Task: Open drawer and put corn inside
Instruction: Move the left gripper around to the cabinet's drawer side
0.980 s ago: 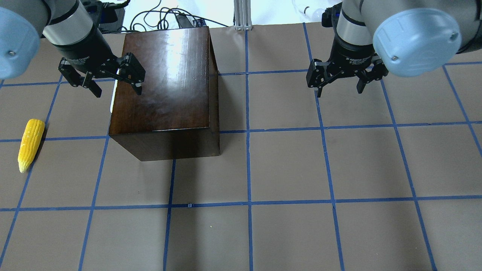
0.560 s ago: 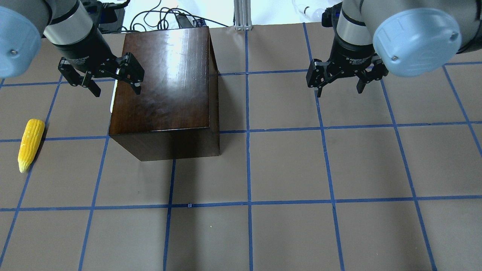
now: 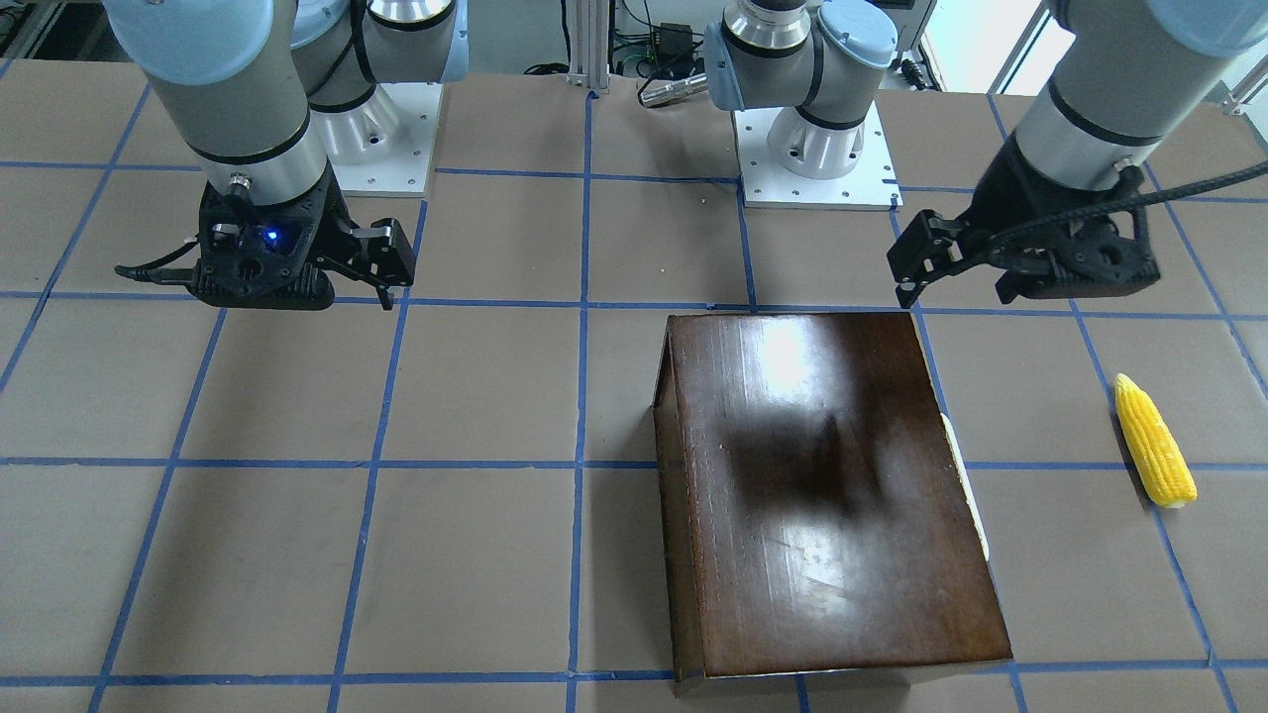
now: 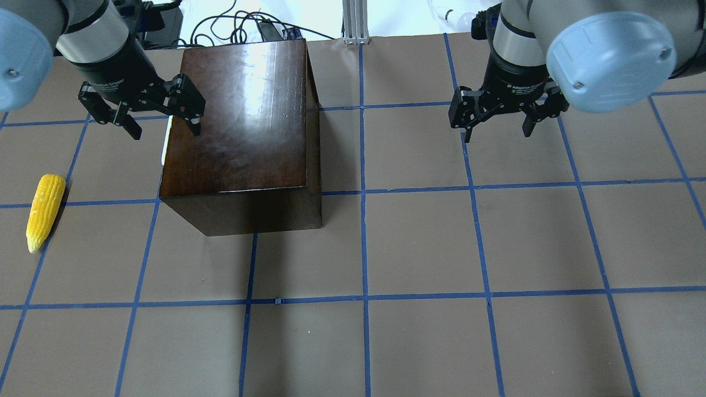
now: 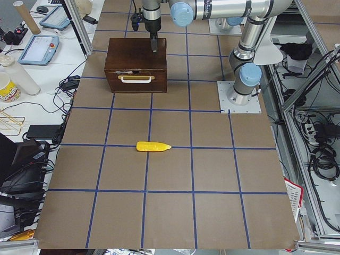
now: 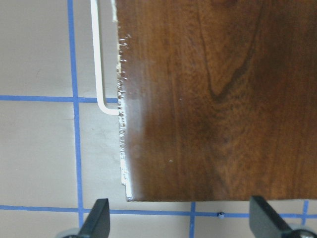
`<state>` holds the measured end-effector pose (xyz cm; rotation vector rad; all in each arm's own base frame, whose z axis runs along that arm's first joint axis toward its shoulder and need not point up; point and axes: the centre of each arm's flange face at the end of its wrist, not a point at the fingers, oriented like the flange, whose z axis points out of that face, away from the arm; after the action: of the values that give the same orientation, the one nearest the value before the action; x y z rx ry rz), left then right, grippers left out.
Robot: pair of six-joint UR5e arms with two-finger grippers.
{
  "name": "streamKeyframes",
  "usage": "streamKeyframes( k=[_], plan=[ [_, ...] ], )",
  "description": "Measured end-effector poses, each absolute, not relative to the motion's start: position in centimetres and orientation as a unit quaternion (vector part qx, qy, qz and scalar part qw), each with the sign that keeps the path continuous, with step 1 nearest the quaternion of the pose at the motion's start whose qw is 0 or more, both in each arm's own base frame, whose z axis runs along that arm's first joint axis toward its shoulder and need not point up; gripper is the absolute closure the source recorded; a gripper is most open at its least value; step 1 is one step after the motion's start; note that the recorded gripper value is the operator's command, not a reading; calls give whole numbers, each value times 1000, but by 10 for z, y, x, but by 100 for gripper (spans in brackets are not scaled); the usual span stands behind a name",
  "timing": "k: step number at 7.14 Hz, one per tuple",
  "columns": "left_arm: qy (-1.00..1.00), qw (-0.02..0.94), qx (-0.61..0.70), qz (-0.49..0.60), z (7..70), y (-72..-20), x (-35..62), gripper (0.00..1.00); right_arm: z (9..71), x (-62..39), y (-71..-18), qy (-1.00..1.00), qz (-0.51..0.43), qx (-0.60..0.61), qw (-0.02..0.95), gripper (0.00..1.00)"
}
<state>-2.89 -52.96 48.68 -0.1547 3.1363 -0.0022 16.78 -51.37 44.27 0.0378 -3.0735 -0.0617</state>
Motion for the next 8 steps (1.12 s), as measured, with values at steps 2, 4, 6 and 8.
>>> streamKeyframes(
  k=[2, 4, 6, 8],
  plan=[
    [998, -8, -61, -21, 492, -539, 37, 0, 443, 168, -513, -999, -20, 12, 34, 0],
    [999, -14, -40, -24, 484, -550, 86, 0, 443, 168, -513, -999, -19, 12, 34, 0],
    [999, -42, -21, -24, 458, -567, 108, 0, 443, 168, -513, -999, -19, 12, 34, 0],
    [996, -78, -18, -34, 421, -589, 116, 0, 443, 168, -514, -999, -19, 12, 34, 0]
  ],
)
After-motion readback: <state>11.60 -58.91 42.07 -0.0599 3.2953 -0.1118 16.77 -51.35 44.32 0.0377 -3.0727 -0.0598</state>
